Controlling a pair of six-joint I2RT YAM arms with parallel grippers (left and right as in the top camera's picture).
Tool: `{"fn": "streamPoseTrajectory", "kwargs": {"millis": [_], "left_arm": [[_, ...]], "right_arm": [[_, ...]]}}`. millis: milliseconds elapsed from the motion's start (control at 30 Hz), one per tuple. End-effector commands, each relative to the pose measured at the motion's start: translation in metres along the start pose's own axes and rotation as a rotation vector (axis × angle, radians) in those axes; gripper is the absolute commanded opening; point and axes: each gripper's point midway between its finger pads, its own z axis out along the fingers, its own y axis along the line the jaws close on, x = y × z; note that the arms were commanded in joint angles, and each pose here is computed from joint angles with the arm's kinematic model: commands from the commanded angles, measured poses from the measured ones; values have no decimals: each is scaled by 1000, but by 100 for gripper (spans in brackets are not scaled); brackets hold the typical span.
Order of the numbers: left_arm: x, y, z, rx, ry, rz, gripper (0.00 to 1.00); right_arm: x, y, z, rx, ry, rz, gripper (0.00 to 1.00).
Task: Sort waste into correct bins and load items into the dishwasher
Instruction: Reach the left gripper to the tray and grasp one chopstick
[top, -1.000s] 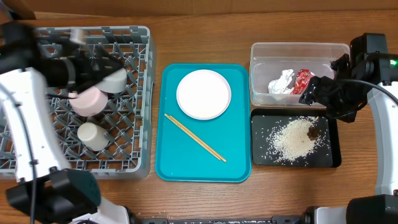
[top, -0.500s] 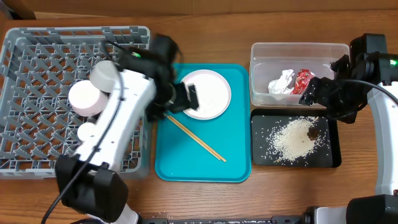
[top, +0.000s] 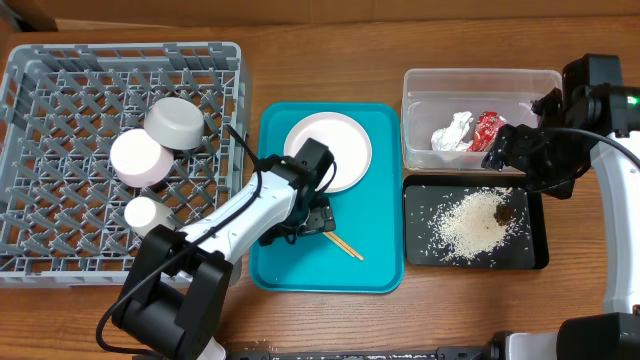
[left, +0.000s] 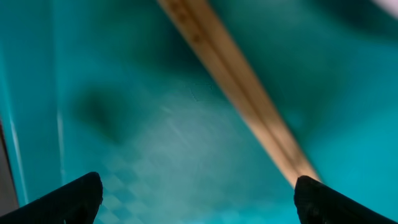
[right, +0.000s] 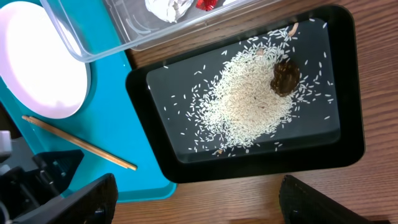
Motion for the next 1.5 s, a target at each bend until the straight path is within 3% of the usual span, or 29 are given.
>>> {"fn": "streamPoseTrajectory", "kwargs": {"millis": [0, 167, 400, 633, 867, 1133, 1233, 1367, 1467], "left_arm": [[-2, 23, 10, -98, -48, -17, 100], [2, 21, 13, -81, -30, -18, 100], [16, -35, 5, 208, 85, 76, 97], [7, -32, 4, 209, 63, 60, 97], [-11, -14, 10, 82, -46, 20, 96], [2, -2, 29, 8, 30, 20, 96], [7, 2, 32, -11, 57, 20, 87], [7, 6, 31, -16, 63, 9, 55], [5, 9, 31, -15, 68, -4, 53]], "right_arm": [[-3, 3, -8, -1, -28, -15, 85], [-3, 3, -8, -1, -28, -15, 85], [-3, 3, -8, -1, -28, -15, 85], [-3, 3, -8, -1, -29, -15, 85], [-3, 3, -8, -1, -28, -15, 85], [-3, 3, -8, -2, -28, -15, 85], [-2, 3, -8, -1, -27, -14, 85], [-2, 3, -8, -1, -27, -15, 85], [-2, 2, -8, -1, -27, -14, 85]]}}
